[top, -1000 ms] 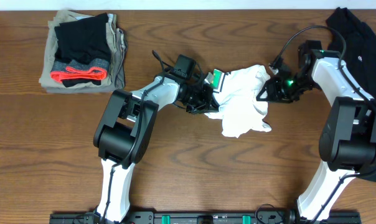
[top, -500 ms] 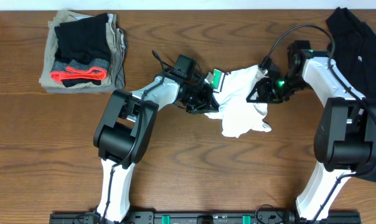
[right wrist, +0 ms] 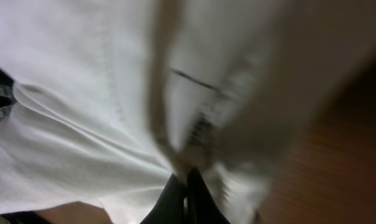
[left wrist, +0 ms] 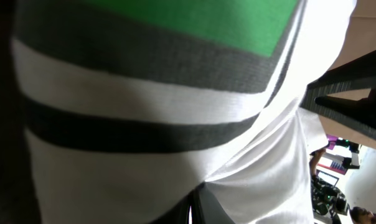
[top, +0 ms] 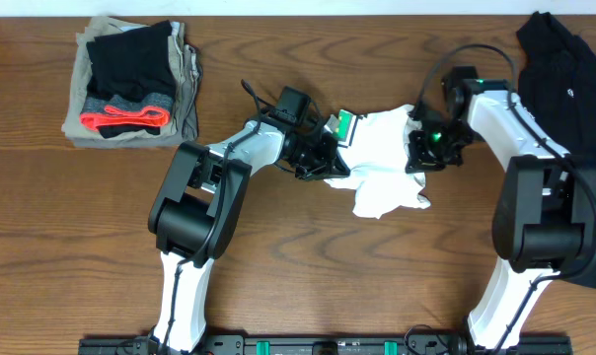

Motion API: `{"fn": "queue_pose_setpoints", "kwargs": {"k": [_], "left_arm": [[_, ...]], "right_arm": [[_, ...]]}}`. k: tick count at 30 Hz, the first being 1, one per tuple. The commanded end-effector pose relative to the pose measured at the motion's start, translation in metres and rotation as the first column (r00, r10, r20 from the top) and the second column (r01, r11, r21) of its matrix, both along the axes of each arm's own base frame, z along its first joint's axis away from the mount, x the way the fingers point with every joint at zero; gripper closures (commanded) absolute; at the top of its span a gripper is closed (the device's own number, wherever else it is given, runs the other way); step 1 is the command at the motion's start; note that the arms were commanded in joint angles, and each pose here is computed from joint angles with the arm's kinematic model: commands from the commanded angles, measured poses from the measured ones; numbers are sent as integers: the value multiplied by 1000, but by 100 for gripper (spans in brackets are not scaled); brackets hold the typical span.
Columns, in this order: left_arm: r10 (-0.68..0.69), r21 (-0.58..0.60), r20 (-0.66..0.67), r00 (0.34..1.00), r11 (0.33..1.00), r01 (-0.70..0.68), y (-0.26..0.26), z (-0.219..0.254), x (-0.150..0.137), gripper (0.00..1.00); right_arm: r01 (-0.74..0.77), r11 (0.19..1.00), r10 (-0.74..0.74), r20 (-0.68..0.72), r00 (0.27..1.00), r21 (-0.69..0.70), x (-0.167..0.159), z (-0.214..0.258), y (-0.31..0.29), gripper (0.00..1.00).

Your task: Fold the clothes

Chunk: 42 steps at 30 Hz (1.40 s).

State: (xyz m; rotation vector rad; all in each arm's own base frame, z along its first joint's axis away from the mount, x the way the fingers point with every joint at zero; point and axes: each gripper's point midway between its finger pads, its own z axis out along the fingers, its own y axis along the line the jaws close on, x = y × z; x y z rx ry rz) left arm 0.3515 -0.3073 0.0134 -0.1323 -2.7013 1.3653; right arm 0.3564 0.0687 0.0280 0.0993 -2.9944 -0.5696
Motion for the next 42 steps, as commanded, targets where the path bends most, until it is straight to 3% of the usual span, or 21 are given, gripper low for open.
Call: {"fn": "queue_pose_setpoints", "kwargs": {"k": [1,6,11,16,23,26,30,35,42], "left_arm": [[47,149,-12,999,988,-45,19,-43,2,94],[48,149,-12,999,988,-45,19,-43,2,94],[49,147,-13,999,988,-47,20,-43,2,94],[30,134,50,998,990,-37,30,-17,11,94],[28,350,322,946,925,-146,79,45,38,94],[22,376,419,908,906,-195,85,71,46,94],[0,432,478,878,871,-235,98,73,56,94],[-77,368,479,874,922,-120,73,78,43,94],[-184,344,522,833,939,-8,19,83,19,94]], "right_arm": [[73,996,-75,-33,997,-60,-5,-3,-27,99],[90,994,-95,-63,994,-68,-12,-2,-35,93],[78,996,-81,-69,994,-46,-14,0,-32,61],[73,997,-72,-32,997,23,-3,20,-29,62],[116,993,-117,113,987,17,22,76,-55,54],[161,987,-162,163,973,18,30,91,-71,44],[199,980,-200,165,966,24,29,94,-85,45],[208,978,-209,158,965,20,27,93,-89,45],[209,978,-209,185,960,21,33,94,-90,47]]}}
